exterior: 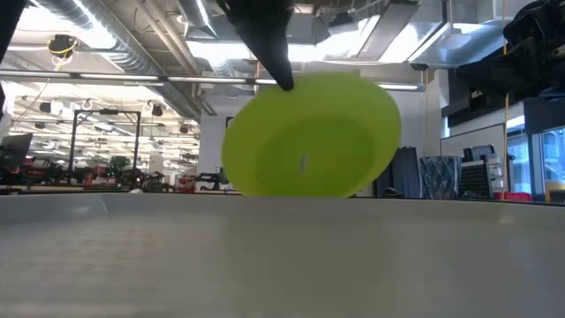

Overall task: Pick and place plate/cup/fork/spoon on tray
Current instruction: Put the green plate on the gray serving tray

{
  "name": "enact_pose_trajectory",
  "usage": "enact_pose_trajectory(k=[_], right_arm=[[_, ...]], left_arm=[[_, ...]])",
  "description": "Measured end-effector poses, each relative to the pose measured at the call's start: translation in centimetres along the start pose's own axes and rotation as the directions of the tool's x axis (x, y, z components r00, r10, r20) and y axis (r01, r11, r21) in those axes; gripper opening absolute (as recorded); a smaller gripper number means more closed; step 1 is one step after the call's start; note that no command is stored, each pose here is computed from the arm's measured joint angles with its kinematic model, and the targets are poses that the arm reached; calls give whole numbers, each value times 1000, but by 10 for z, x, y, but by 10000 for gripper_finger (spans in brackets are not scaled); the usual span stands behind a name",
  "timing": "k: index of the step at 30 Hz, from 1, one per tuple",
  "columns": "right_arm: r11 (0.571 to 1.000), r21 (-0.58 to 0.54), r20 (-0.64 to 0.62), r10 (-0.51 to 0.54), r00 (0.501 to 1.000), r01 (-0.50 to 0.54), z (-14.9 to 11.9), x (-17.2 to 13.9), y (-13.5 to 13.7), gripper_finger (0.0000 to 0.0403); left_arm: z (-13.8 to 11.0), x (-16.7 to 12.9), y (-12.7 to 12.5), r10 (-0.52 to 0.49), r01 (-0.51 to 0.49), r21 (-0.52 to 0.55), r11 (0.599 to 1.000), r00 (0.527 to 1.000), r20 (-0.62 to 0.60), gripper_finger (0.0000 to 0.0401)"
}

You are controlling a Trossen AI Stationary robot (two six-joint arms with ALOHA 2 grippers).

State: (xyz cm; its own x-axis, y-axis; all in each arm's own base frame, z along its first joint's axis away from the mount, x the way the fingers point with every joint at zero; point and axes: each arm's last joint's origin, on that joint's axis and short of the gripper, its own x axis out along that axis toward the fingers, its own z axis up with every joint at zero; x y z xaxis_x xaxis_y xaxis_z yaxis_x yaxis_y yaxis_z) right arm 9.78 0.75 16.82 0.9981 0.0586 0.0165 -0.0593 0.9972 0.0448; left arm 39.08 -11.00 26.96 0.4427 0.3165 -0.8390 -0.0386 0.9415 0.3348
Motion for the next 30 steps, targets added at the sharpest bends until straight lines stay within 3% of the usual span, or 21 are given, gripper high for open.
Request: enact_pose_trajectory(k=[13,24,30], right_arm=[[1000,0,0,0,1000,0,0,0,0,20],[1000,0,0,0,1000,0,0,0,0,20],[1000,0,0,0,1000,0,0,0,0,20]], left_arm=[[-21,-39,-71,-109,103,157,982,993,33,0],[-17,-69,-97,-196,201,-16,979,968,159,0],[-17,-52,-108,-159,169,-61,984,977,143,0]])
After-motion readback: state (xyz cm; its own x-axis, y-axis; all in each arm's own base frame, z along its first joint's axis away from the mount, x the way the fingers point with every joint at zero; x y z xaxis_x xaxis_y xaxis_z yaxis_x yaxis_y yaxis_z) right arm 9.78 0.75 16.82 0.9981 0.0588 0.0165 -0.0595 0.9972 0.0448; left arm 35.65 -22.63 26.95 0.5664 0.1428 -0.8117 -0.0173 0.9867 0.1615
